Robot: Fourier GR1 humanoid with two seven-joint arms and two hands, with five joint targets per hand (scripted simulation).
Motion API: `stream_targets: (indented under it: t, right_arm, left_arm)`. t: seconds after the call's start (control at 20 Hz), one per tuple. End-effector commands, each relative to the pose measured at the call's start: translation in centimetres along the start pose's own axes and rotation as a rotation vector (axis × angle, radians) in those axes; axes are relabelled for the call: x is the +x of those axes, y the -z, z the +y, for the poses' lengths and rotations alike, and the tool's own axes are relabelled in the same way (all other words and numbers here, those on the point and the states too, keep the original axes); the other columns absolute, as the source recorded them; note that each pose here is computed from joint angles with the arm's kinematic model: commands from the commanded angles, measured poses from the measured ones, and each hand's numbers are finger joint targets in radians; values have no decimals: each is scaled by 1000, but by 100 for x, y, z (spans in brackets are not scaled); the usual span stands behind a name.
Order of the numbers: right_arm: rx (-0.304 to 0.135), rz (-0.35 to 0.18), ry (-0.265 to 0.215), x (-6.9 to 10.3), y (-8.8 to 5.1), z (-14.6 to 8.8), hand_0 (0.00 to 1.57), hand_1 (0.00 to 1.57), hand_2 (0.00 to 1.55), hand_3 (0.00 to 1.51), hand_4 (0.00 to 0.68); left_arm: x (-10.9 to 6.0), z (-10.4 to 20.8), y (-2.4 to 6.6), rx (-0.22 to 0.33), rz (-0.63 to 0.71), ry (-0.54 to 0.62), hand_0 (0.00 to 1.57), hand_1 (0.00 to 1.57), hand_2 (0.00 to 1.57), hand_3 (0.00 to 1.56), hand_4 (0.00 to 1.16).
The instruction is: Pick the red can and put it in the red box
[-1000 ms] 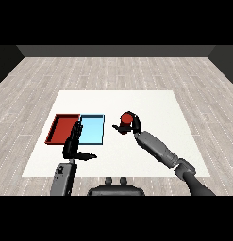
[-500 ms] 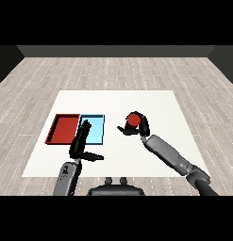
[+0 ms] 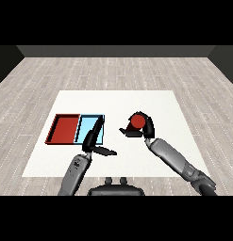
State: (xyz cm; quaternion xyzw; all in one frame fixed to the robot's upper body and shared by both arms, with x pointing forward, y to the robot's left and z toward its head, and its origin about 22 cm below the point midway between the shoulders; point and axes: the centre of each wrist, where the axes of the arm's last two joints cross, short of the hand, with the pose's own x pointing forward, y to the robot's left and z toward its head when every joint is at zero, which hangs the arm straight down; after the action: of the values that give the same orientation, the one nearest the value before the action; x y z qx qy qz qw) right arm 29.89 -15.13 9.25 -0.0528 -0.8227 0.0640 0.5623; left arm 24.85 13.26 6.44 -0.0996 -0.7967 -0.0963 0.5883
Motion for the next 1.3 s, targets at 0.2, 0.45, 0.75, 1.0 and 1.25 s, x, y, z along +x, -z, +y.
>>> stream_targets:
  t: [0.2,0.45,0.75,1.0,1.25]
  right_arm:
    - [38,-57,-23,-1,90,112,1485,1485,1448,1385,558]
    - [43,-46,3,192,89,126,1494,1494,1446,1381,537]
    - [71,-63,-3,245,6,283,1450,1450,1440,1386,547]
    - [81,-70,25,152,121,207,1472,1472,1443,1380,562]
    - [84,-71,45,326,96,260,1463,1463,1430,1369,565]
  left_arm:
    - [-17,-172,252,-33,61,-23,0,0,0,0,0]
    - [-132,-78,308,-50,102,-47,0,0,0,0,0]
    - [-214,-260,249,-50,113,-55,0,0,0,0,0]
    - [-339,-211,254,-25,107,-81,0,0,0,0,0]
    - [-413,-213,333,-29,153,-76,0,0,0,0,0]
